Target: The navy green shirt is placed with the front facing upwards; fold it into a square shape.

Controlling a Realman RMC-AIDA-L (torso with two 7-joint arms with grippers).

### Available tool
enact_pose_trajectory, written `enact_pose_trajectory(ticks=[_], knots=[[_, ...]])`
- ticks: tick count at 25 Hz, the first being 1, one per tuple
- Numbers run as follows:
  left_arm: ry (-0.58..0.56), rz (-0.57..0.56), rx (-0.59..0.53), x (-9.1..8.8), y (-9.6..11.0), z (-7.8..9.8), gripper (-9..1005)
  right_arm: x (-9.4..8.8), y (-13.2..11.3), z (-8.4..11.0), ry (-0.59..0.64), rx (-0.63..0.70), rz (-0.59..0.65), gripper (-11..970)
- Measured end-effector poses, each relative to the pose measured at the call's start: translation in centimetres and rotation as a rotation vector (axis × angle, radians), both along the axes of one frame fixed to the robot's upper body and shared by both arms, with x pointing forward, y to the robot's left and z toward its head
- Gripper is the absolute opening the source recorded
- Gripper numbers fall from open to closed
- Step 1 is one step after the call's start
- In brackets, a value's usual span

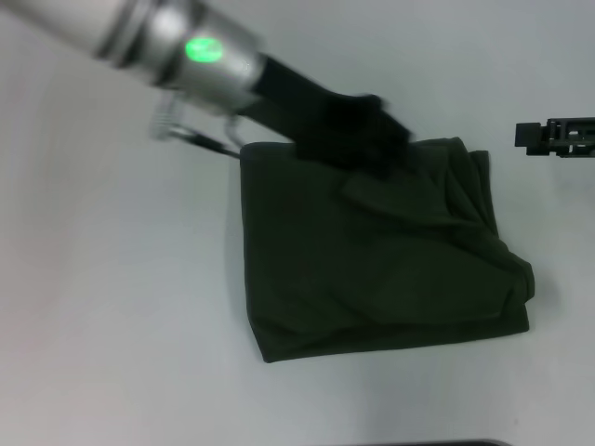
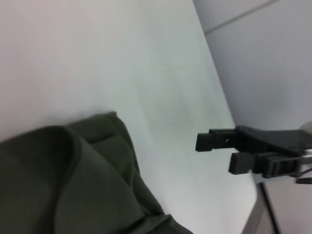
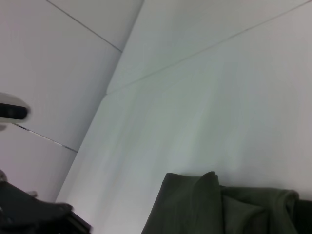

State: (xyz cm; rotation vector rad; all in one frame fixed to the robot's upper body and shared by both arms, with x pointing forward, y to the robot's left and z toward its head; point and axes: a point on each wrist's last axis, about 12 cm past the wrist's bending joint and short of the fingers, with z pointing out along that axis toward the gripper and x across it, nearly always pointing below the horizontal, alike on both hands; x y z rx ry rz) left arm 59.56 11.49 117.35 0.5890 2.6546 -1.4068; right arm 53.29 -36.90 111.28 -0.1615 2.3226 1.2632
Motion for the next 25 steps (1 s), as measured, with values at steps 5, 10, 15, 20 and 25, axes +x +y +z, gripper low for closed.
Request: enact_pose_trajectory(ticks=[5,10,15,20,25], knots=[[-0.022,0.061,-0.06,-0.8,6.7,-0.3,365,0.2,0.0,0.2,0.016,-0.008,0.001,674],[0.006,0.11,-0.139,-2.7,13.0,-0.3,365,1.2,0.5,1.2,0.105,-0.025,0.027,673],[0.025,0.171,-0.15,-4.4,16.8,-0.6,366,3.2,1.8,2.9,0.177,-0.14,0.082,673],[0.035,0.245,-0.177,-6.0,19.6,-1.0,366,4.9,3.4,4.5,0.189,-0.246,0.154,673],[0.017,0.282,-0.21,-6.5,20.7,-0.8,367,5.8,5.0,4.9,0.219,-0.335,0.213,673]])
